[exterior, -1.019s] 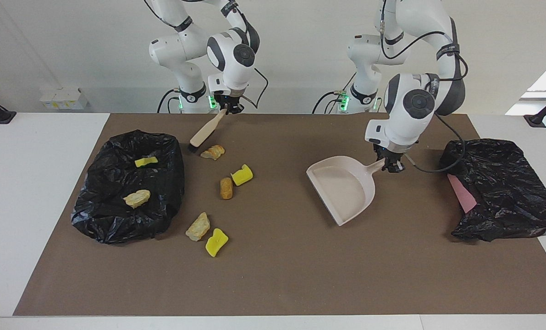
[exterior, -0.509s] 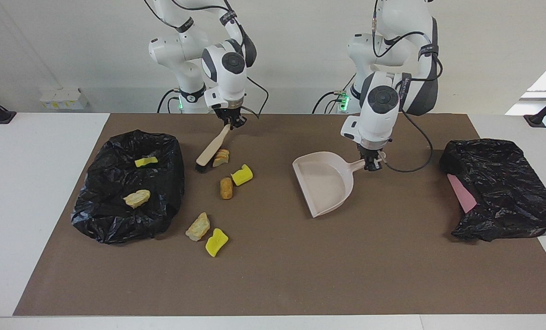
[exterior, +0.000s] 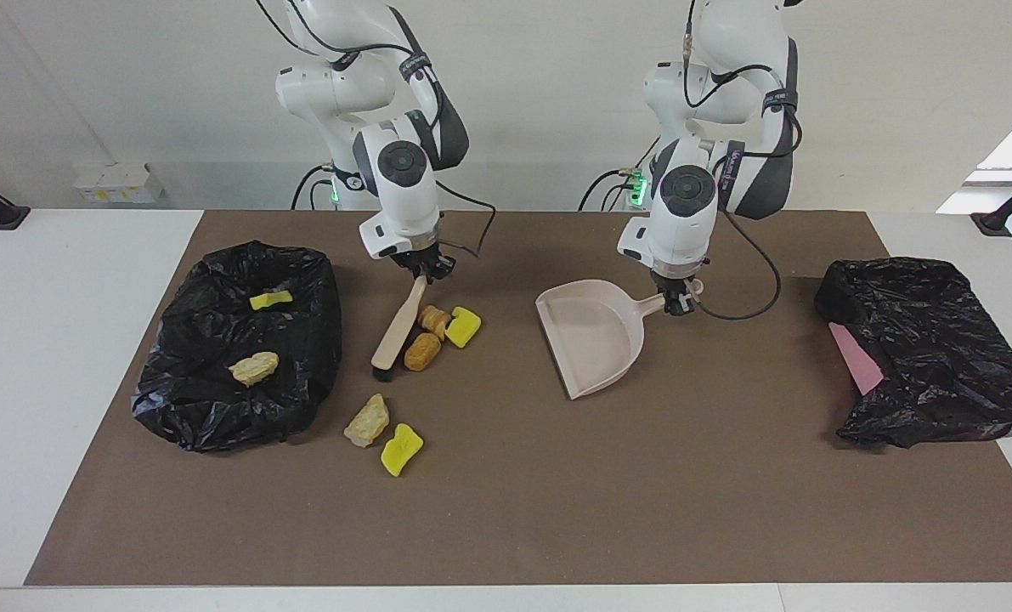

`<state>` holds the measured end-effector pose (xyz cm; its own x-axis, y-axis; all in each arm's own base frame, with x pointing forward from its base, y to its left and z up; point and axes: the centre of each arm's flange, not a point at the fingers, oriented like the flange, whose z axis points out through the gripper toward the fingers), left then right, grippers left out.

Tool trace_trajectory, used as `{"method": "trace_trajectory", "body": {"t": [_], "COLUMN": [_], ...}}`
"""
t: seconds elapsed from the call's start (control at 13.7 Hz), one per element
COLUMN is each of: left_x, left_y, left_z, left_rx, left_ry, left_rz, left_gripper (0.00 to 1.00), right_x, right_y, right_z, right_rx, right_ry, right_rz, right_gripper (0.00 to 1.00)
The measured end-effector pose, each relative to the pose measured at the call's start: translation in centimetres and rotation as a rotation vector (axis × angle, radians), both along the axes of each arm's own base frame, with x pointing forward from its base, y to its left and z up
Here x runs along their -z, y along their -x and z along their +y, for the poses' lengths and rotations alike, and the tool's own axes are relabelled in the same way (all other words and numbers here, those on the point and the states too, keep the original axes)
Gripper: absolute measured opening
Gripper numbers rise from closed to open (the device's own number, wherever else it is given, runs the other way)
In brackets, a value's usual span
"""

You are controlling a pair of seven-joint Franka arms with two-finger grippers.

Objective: Sweep and dump trash in bin

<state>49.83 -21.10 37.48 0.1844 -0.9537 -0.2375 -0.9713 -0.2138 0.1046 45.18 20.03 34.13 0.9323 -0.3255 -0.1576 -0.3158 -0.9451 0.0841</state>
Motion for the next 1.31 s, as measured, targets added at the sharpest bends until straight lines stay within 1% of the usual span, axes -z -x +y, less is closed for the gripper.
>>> {"method": "trace_trajectory", "body": {"t": [0.15,0.29,0.44,0.58,0.73,0.95,1.31], "left_x": [0.0,0.2,0.2,0.4,0.6,0.8,0.8], "left_y": [0.3,0.6,1.5,2.5,2.9,3.2,3.4], "left_z": [-0.4,-0.4,-1.6,-2.8,-3.1,-2.9,-3.0], "left_rx": [-0.019,-0.024,-0.001,0.009,0.002,-0.005,-0.010], "left_ry": [-0.007,-0.019,-0.027,-0.033,-0.034,-0.032,-0.029], "left_rz": [0.000,0.017,0.028,0.028,0.022,0.015,0.006], "left_gripper": [0.32,0.32,0.32,0.32,0.32,0.32,0.32], "right_x": [-0.1,-0.1,-0.1,-0.4,-0.7,-1.0,0.1], "right_y": [0.1,0.7,1.4,2.0,2.2,2.2,4.1], "right_z": [0.4,1.2,2.6,4.0,4.7,5.5,11.0], "right_rx": [-0.011,-0.026,-0.026,0.009,0.063,0.122,0.182], "right_ry": [0.005,0.004,-0.024,-0.072,-0.095,-0.148,-0.212], "right_rz": [0.016,0.029,0.046,0.064,0.074,0.077,0.060], "right_gripper": [0.26,0.26,0.26,0.26,0.26,0.26,0.26]}}
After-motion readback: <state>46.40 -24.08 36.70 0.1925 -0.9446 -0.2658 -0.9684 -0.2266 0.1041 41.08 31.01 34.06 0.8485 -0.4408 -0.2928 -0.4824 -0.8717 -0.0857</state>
